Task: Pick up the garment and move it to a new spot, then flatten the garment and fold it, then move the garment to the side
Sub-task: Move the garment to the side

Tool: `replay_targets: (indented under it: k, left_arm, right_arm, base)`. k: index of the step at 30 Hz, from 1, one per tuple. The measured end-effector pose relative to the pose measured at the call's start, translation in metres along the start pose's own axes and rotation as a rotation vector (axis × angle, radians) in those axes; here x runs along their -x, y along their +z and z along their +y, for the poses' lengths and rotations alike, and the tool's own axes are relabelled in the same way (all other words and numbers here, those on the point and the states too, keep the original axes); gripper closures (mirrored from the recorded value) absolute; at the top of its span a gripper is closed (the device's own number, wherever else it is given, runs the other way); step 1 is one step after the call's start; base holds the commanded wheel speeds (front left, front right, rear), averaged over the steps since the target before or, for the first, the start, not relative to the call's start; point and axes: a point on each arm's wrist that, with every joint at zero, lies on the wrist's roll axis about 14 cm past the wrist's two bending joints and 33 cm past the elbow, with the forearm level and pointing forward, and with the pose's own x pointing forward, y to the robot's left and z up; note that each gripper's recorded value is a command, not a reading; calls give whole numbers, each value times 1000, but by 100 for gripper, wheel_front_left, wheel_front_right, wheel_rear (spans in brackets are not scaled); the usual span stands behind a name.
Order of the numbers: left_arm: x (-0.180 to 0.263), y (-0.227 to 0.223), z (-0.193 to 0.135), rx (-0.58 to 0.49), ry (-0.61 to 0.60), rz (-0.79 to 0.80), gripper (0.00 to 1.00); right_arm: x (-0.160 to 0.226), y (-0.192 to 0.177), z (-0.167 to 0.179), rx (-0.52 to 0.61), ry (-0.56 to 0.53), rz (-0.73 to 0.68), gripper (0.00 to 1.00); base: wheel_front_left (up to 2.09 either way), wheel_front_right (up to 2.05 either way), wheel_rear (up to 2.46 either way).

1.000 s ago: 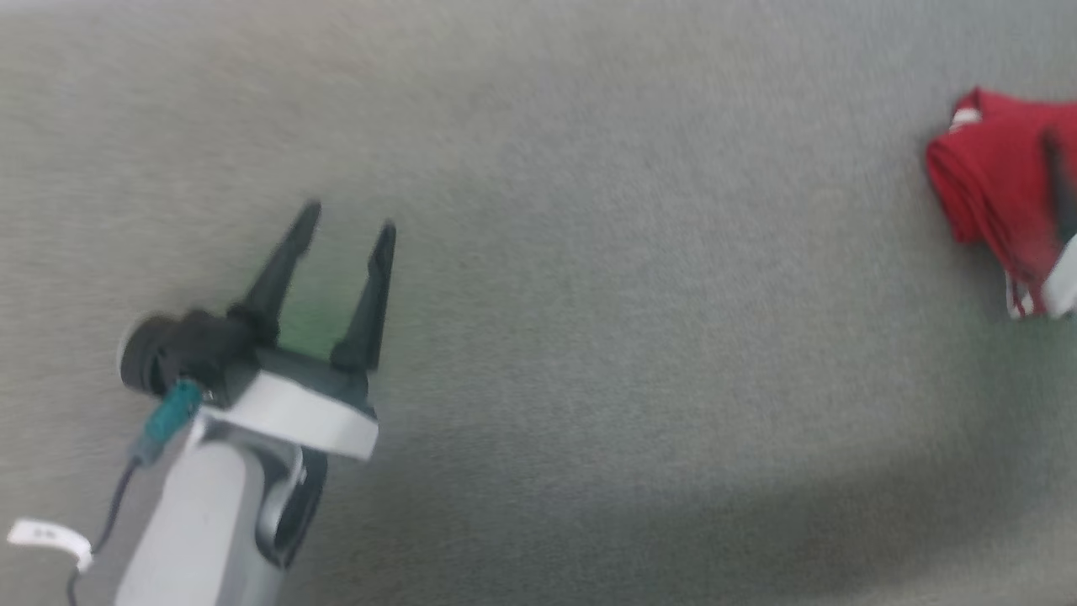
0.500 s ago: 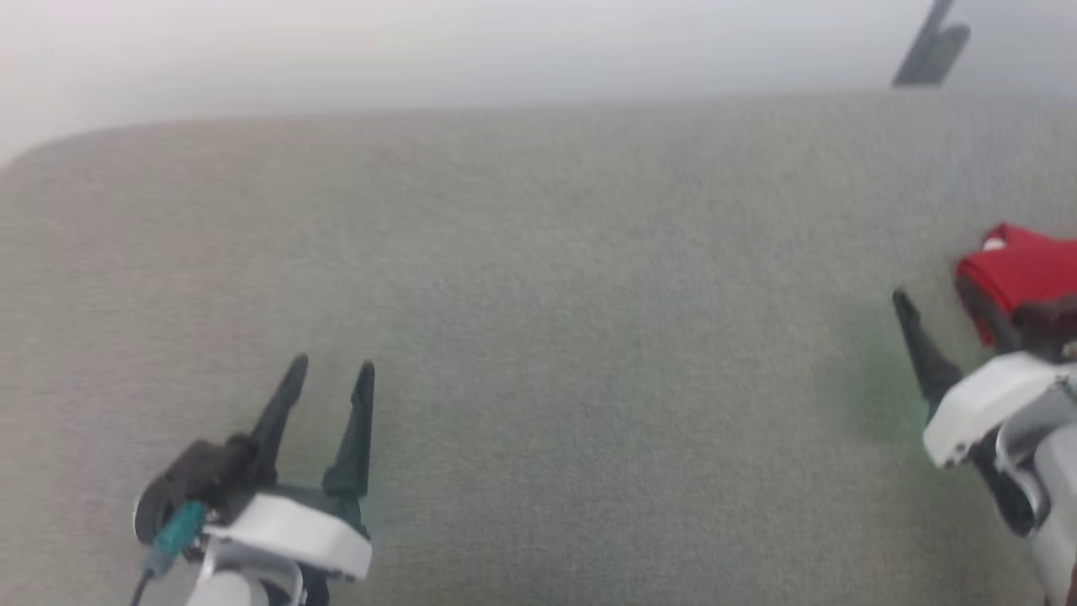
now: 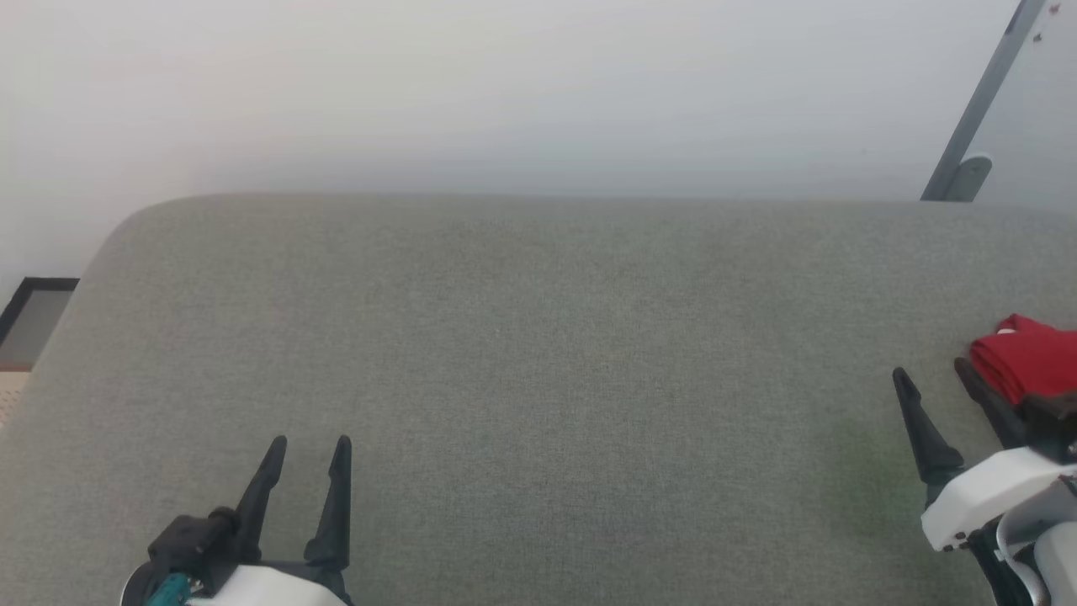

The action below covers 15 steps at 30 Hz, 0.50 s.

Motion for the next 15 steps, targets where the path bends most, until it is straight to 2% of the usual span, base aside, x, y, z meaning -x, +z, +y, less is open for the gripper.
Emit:
replay_targets:
  k: [15]
  left_arm:
    - [20,8,8,-2,31,-27,0]
  right_arm:
    - [25,20,13,-8,-10,-105,0]
  base:
    - [0,0,0]
